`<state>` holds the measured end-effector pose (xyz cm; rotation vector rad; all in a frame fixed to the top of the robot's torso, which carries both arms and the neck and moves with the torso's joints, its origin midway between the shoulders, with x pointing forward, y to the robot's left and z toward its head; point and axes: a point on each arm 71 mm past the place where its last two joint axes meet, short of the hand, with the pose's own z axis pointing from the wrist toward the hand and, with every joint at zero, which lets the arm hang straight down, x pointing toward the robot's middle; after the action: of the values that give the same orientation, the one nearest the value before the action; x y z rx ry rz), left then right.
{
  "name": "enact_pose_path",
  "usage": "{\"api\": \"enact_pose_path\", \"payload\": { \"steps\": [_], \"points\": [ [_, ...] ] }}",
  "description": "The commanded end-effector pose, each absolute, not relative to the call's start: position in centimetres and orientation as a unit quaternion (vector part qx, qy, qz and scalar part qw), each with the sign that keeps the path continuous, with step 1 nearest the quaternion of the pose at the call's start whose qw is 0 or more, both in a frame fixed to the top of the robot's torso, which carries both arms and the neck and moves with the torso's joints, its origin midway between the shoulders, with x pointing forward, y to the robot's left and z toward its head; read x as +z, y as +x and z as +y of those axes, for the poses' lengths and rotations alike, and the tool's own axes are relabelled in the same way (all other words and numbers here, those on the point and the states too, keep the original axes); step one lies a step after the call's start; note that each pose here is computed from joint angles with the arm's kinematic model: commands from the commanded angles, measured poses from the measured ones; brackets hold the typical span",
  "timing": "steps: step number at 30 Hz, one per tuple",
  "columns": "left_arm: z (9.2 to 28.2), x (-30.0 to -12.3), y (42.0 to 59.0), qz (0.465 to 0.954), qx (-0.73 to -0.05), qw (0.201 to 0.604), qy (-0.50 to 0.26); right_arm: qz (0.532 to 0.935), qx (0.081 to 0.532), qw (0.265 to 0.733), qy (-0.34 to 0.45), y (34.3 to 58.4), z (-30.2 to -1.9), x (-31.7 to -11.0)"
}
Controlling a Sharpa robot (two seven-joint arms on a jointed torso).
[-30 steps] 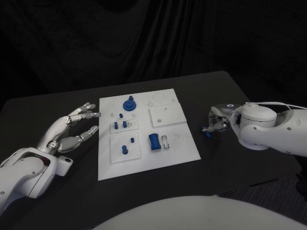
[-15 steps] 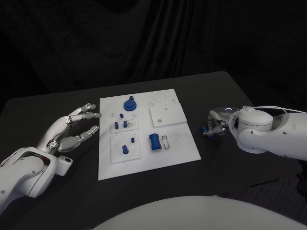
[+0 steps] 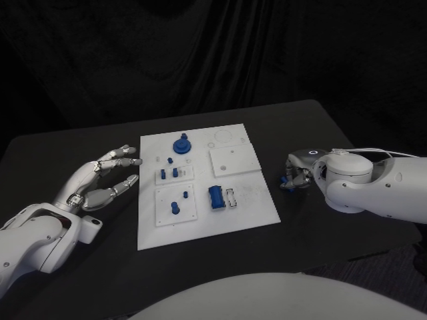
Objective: Assemble the parts on the task board
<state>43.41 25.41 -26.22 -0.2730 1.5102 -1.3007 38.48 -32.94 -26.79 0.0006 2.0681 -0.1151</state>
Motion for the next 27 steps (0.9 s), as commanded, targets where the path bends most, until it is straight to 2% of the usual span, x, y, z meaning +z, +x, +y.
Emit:
{"api": "enact_pose_path", "payload": {
  "steps": [1, 27],
  "points": [
    [25.0, -25.6, 43.1, 0.606, -0.586, 0.53, -0.088, 0.857, -0.05, 0.513, -0.004, 38.6, -32.9, -26.9],
    [24.9, -25.8, 43.1, 0.615, -0.585, 0.52, -0.092, 0.879, -0.067, 0.472, -0.01, 38.9, -32.9, -27.9]
  ]
}}
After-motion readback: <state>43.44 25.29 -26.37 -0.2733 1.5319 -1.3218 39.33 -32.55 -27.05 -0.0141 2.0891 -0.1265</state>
